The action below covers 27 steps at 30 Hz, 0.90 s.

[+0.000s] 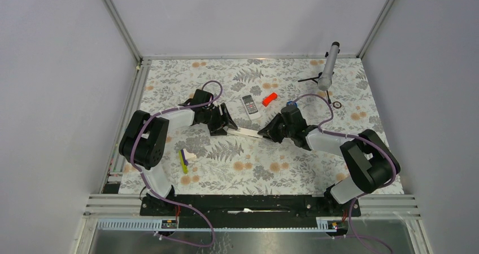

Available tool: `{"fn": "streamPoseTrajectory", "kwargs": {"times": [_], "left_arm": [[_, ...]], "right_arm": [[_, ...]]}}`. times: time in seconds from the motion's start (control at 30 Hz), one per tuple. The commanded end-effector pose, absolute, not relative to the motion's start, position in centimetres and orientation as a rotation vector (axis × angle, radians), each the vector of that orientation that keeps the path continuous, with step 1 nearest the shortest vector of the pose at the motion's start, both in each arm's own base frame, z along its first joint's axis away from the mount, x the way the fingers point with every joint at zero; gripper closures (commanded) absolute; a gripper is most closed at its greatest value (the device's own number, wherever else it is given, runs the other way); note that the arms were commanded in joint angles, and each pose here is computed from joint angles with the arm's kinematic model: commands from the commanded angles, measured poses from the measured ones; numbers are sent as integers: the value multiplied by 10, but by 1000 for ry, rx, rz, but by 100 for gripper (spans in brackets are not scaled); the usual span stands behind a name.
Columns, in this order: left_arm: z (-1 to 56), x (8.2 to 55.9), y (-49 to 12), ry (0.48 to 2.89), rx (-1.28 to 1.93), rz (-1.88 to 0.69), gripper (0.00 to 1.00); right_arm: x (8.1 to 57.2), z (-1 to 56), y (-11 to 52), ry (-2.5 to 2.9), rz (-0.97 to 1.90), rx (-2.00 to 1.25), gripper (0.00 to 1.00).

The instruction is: Load the batteries into the remote control

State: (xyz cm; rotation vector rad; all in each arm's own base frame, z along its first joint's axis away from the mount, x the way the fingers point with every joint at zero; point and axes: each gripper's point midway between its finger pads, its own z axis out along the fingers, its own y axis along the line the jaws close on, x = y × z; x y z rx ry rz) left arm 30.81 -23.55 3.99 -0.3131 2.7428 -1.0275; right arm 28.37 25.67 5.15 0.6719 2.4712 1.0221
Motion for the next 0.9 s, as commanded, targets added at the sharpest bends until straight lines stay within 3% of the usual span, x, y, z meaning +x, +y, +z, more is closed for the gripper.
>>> {"fn": "streamPoseTrajectory", "kwargs": {"times": [0.0, 0.47, 0.87], "left_arm": [[44, 312, -243, 2703, -293, -1081, 38], [44, 316, -238, 2693, -318, -1073, 42], [39, 317, -226, 2708, -340, -1014, 47]], "right_arm": [[285, 44, 257, 2473, 999, 695, 100], [276, 31, 261, 2558, 969, 645, 100], [281, 29, 233, 2583, 709, 594, 100]]}}
